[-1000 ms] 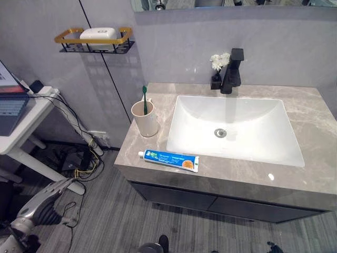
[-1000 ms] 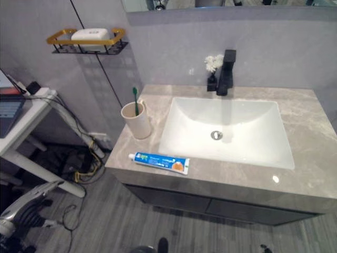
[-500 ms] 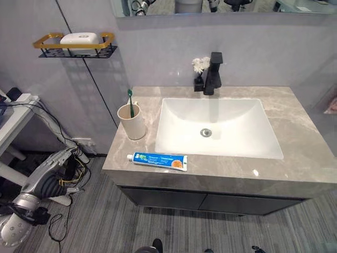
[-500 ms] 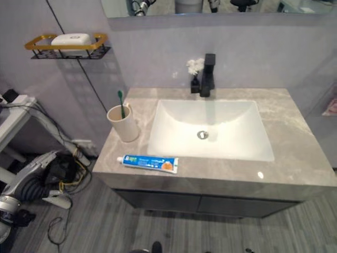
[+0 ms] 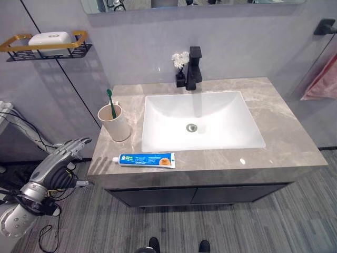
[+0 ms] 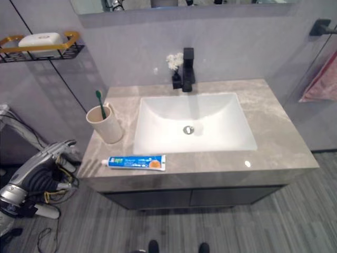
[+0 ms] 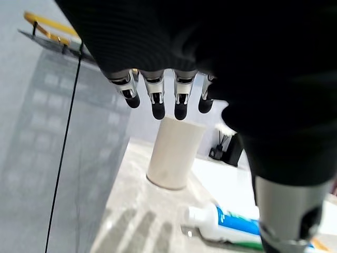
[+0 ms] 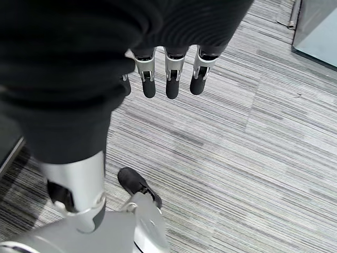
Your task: Put brush and paste in cup on sink, flatten towel.
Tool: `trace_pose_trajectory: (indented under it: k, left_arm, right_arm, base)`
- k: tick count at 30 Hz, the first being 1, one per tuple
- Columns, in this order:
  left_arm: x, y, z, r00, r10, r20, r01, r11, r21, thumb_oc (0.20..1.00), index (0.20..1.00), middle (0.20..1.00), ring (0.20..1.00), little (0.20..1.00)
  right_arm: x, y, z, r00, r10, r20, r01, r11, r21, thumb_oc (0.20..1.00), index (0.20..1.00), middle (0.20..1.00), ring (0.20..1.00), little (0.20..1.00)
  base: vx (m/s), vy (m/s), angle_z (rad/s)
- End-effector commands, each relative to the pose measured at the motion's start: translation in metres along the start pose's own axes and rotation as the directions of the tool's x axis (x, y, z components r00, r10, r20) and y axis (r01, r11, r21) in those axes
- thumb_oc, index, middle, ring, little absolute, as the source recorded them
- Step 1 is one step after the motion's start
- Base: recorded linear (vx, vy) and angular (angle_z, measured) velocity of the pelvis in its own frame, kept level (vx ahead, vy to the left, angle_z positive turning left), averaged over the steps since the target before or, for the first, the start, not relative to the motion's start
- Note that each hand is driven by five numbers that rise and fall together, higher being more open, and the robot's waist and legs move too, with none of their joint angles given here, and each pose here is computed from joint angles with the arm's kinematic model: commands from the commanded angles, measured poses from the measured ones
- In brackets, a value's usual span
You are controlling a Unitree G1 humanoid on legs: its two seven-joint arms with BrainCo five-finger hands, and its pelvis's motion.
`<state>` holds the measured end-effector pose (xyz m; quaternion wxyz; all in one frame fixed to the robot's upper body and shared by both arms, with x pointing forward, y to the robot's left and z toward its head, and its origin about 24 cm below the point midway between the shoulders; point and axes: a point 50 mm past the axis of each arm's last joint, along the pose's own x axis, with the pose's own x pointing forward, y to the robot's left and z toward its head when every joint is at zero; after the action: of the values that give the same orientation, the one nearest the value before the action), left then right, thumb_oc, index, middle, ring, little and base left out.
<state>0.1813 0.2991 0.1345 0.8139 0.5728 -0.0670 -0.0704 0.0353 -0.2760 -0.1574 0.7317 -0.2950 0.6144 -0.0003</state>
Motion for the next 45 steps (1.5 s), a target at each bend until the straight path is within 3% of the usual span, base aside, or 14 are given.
trace_pose_trajectory:
  k: [1, 22, 45]
  left_arm:
    - [0.02, 0.027, 0.012, 0.989, 0.112, 0.097, -0.115, 0.993, 0.021, 1.0, 1.0, 1.0, 1.0, 1.0]
    - [0.035, -0.006, 0.016, 0.991, -0.016, 0.134, 0.011, 0.999, 0.038, 1.0, 1.0, 1.0, 1.0, 1.0]
    - [0.039, -0.038, 0.011, 0.992, -0.091, 0.085, 0.1, 0.99, -0.103, 1.0, 1.0, 1.0, 1.0, 1.0]
  right_arm:
    - [0.004, -0.005, 0.031, 0.998, -0.003, 0.07, 0.004, 1.0, -0.016, 1.0, 1.0, 1.0, 1.0, 1.0]
    - [0.005, -0.02, 0.052, 0.988, -0.083, 0.131, 0.08, 0.996, 0.031, 1.0, 1.0, 1.0, 1.0, 1.0]
    - [0.006, -0.021, 0.056, 0.987, -0.102, 0.127, 0.097, 0.994, 0.052, 1.0, 1.0, 1.0, 1.0, 1.0]
  base:
    - [-0.02, -0.033, -0.09]
    - [-0.01, -0.013, -0.03]
    - [0.0, -0.006, -0.03]
